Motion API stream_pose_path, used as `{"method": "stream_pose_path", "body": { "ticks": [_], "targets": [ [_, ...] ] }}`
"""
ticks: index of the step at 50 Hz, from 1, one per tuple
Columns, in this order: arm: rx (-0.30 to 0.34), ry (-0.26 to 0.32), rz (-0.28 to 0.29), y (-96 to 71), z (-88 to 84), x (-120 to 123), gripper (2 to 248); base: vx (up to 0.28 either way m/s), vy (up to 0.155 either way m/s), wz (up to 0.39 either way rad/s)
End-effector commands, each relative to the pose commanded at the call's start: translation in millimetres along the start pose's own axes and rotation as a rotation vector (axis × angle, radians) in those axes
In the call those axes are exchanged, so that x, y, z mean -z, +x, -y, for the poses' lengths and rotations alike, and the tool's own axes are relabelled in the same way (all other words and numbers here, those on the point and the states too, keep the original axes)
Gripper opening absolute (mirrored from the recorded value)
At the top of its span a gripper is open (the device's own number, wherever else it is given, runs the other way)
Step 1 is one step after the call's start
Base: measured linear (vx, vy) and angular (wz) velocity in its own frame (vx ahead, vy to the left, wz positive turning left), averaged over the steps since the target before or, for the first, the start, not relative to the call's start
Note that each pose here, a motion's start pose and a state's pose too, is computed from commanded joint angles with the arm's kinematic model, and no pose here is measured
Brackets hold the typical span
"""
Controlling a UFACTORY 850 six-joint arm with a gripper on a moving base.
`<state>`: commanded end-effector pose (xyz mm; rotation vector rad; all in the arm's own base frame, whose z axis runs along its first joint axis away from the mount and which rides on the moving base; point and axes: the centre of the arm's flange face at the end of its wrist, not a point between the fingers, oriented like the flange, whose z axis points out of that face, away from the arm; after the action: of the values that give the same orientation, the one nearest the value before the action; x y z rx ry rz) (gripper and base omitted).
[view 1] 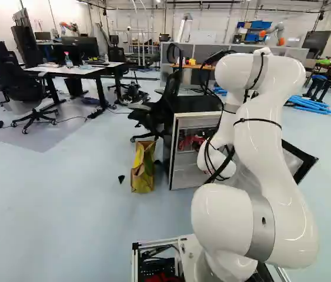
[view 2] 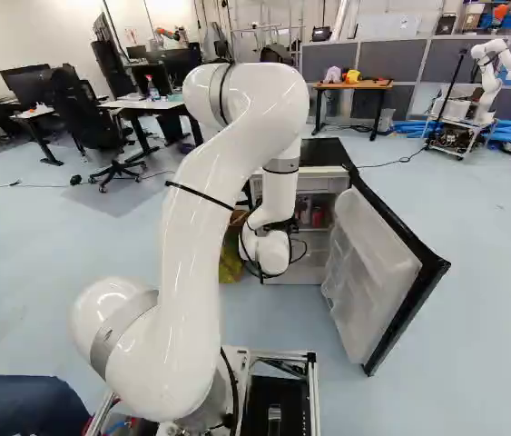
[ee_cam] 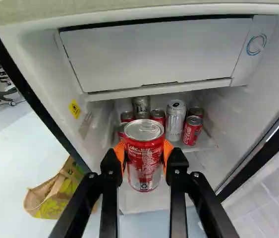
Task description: Grab a drink from the fridge
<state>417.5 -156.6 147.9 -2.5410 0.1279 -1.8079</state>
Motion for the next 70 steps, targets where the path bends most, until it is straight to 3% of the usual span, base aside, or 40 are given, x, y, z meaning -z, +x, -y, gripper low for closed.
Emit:
{"method": "stream_pose_path", "body": {
  "ticks": [43,70],
  "targets": [
    [-0.019,-0.036,0.012,33.9,24.1,104.4,96,0.000,0.000,0.000],
    [0.000,-0.047,-0.039,58.1,28.7,126.1,96,0.000,0.000,0.000]
  ]
}}
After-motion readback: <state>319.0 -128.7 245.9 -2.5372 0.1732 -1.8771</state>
